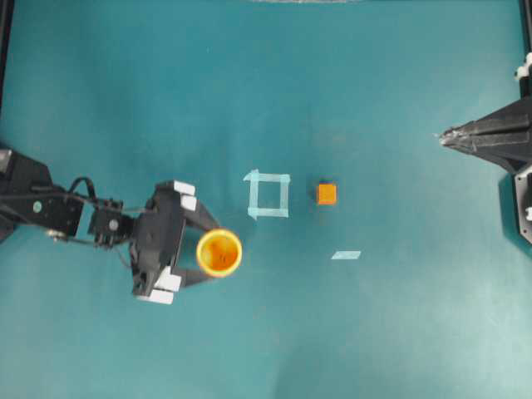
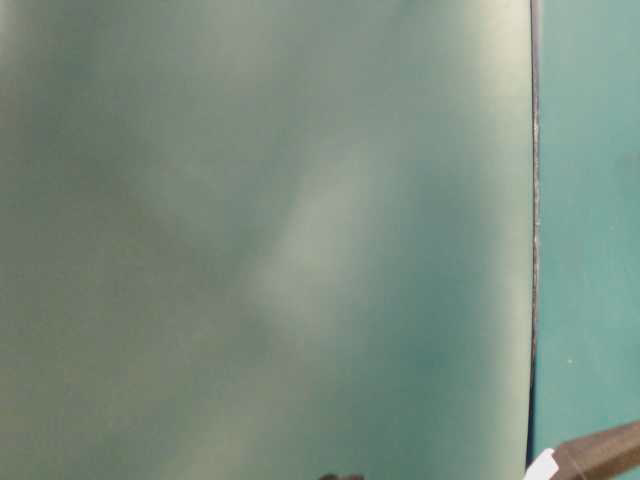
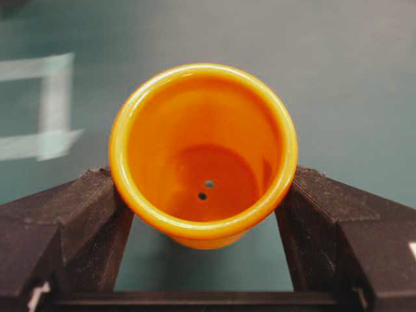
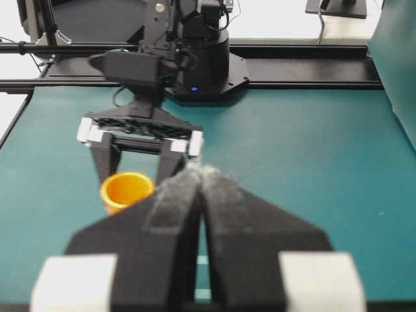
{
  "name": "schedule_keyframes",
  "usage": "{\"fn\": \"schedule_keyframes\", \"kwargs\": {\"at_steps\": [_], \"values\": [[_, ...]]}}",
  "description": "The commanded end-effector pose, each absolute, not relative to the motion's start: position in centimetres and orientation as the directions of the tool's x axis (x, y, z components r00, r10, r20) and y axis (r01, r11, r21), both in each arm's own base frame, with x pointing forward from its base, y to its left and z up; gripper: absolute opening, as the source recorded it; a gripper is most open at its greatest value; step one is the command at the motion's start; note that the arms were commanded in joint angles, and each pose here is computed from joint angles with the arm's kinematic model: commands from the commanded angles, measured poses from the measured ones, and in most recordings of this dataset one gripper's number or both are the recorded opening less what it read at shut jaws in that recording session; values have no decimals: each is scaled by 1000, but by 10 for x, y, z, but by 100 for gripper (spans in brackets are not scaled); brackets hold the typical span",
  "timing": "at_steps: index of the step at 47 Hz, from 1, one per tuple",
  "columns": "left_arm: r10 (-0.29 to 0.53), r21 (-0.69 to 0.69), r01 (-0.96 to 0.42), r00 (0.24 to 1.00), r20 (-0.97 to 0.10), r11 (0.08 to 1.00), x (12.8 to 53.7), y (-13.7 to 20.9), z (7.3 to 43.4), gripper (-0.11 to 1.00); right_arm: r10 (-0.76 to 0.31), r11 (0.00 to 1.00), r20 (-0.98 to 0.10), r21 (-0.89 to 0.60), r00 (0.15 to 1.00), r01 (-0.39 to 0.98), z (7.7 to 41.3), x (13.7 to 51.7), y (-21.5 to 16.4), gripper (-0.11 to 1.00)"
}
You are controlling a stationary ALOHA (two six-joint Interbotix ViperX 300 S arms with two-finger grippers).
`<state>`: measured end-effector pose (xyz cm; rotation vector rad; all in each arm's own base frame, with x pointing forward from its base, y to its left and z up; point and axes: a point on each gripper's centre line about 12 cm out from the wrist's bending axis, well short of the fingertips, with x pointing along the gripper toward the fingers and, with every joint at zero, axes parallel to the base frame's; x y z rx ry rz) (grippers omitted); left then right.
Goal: Move the cup forward with left arm.
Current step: 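Drag the held orange cup toward the near table edge with the left gripper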
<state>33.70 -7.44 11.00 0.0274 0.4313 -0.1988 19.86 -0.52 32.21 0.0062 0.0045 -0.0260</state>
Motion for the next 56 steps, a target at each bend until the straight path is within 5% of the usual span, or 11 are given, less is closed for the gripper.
{"fn": "schedule_keyframes", "kwargs": {"at_steps": [1, 29, 56], "values": [[-222, -17, 235, 894, -390, 972, 341, -90, 119, 65, -28, 1000, 31, 12, 999, 27, 336, 199, -6, 0], [-426, -13, 461, 808, -408, 887, 335, -182, 121, 65, -28, 1000, 9, 12, 1000, 28, 333, 199, -6, 0], [-504, 1, 558, 751, -426, 830, 331, -226, 122, 65, -28, 1000, 6, 14, 1000, 28, 333, 199, -6, 0]]}}
